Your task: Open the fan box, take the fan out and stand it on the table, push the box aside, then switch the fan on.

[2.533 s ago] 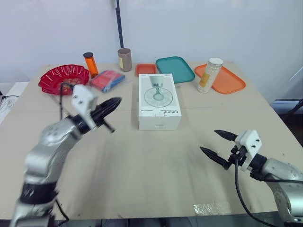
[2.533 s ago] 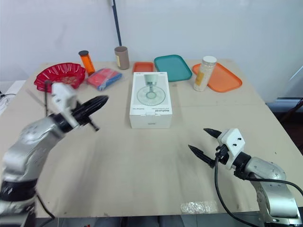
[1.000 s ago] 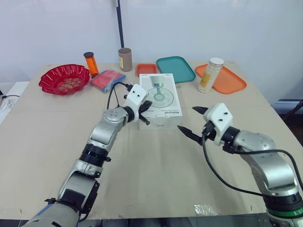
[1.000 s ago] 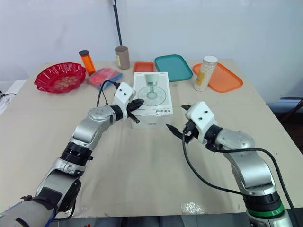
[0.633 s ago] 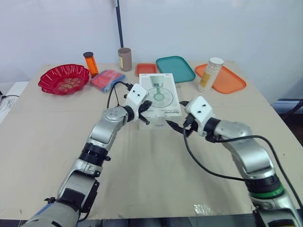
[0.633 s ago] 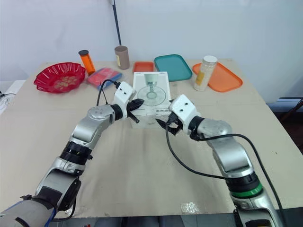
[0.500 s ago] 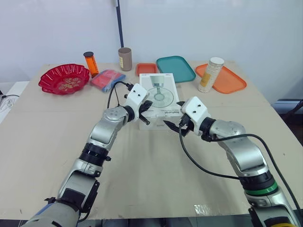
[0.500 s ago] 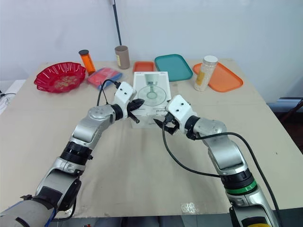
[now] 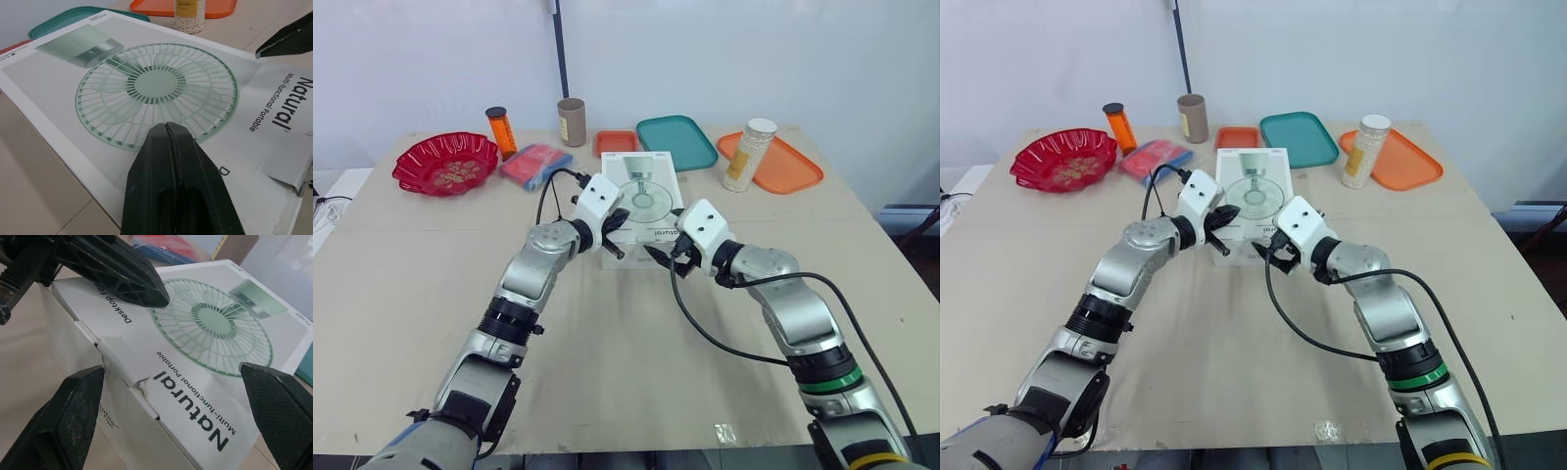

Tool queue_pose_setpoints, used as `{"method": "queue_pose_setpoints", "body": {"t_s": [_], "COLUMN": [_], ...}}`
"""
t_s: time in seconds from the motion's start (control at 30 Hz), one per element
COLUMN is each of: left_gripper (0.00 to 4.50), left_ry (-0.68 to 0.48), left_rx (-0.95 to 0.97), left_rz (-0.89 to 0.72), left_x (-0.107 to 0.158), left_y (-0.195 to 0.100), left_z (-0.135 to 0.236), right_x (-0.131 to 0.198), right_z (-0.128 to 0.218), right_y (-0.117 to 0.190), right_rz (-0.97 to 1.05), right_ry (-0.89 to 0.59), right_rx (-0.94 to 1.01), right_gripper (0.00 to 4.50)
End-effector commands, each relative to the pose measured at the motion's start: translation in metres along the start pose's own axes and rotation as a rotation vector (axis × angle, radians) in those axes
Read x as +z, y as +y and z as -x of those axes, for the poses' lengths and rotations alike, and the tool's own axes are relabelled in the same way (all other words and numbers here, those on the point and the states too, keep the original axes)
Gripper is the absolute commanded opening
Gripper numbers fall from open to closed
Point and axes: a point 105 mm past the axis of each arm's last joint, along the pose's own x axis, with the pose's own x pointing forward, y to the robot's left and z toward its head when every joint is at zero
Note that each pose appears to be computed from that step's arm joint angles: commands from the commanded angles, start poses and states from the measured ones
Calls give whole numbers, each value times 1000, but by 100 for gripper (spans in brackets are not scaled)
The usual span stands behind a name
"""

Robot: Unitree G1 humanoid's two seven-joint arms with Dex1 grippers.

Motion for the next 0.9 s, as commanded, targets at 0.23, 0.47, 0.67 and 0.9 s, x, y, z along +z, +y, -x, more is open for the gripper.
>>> {"method": "queue_pose_setpoints", "body": {"t_s": [0.23, 0.47, 0.67, 0.9], "left_gripper": [3, 3, 3, 3], "left_ry": [-5, -6, -1, 8], "left_rx": [-34, -39, -47, -59], "left_rz": [-14, -12, -16, -19], "left_x": [1, 0, -2, -5], "left_y": [-10, -12, -15, -18], "left_z": [-1, -2, -1, 2], "right_x": [25, 26, 28, 31], "right_z": [1, 0, -1, -1], "right_y": [-15, -19, -22, -26], "right_rz": [17, 25, 20, 8], "right_ry": [-76, -75, -83, -93], "right_rx": [-48, -55, -59, -69], "right_gripper": [450, 450, 450, 450]}}
